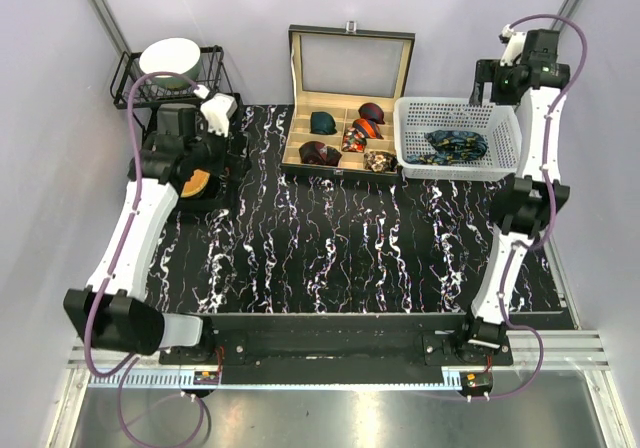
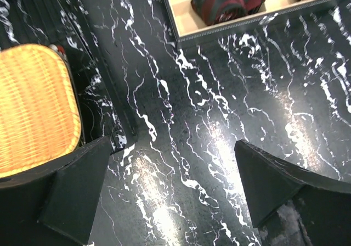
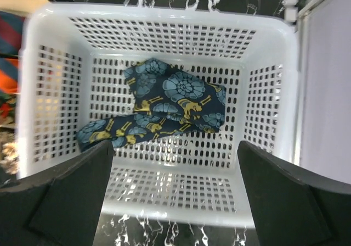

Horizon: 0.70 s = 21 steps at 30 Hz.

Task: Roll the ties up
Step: Pick up the tie from the bin.

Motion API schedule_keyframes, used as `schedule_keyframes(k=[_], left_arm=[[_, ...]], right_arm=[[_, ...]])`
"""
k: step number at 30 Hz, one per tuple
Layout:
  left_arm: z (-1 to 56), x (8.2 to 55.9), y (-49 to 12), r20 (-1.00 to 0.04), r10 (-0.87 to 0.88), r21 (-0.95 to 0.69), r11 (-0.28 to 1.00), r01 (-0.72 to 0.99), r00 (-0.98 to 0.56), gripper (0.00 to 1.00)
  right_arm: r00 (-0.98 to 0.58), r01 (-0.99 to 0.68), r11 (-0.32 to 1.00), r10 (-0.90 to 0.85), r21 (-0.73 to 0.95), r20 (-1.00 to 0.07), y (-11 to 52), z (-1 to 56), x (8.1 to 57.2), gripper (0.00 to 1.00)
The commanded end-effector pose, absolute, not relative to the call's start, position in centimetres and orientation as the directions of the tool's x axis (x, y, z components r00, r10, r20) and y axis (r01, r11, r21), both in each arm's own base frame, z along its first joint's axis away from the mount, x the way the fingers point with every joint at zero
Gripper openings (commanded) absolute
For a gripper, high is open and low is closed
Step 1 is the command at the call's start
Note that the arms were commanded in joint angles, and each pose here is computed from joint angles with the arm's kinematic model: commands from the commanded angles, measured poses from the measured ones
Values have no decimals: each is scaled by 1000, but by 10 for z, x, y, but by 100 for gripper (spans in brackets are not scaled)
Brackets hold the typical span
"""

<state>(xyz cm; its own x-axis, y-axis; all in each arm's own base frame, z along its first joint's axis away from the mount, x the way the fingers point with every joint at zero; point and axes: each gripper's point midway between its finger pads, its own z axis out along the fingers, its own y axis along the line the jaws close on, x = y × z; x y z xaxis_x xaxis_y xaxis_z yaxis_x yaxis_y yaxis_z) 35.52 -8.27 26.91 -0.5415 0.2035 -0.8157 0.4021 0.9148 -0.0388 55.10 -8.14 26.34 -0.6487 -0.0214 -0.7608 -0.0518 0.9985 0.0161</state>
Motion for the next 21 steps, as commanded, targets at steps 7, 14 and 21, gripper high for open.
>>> schedule_keyframes(k=[7,14,21], left_arm=[[261,369,-78,-798,280,25,900,436,-533,99],[258,375,-70,-762,324,64,899,433,-561,99],[250,377,-67,-741,318,59,908,415,-592,99]], right_arm=[[-699,-3,1000,-6,-5,-715,-102,155,607,100],[-714,31,999,-8,-44,-700,-117,96,630,100],[-789,35,999,14,-22,-615,-114,54,613,100]])
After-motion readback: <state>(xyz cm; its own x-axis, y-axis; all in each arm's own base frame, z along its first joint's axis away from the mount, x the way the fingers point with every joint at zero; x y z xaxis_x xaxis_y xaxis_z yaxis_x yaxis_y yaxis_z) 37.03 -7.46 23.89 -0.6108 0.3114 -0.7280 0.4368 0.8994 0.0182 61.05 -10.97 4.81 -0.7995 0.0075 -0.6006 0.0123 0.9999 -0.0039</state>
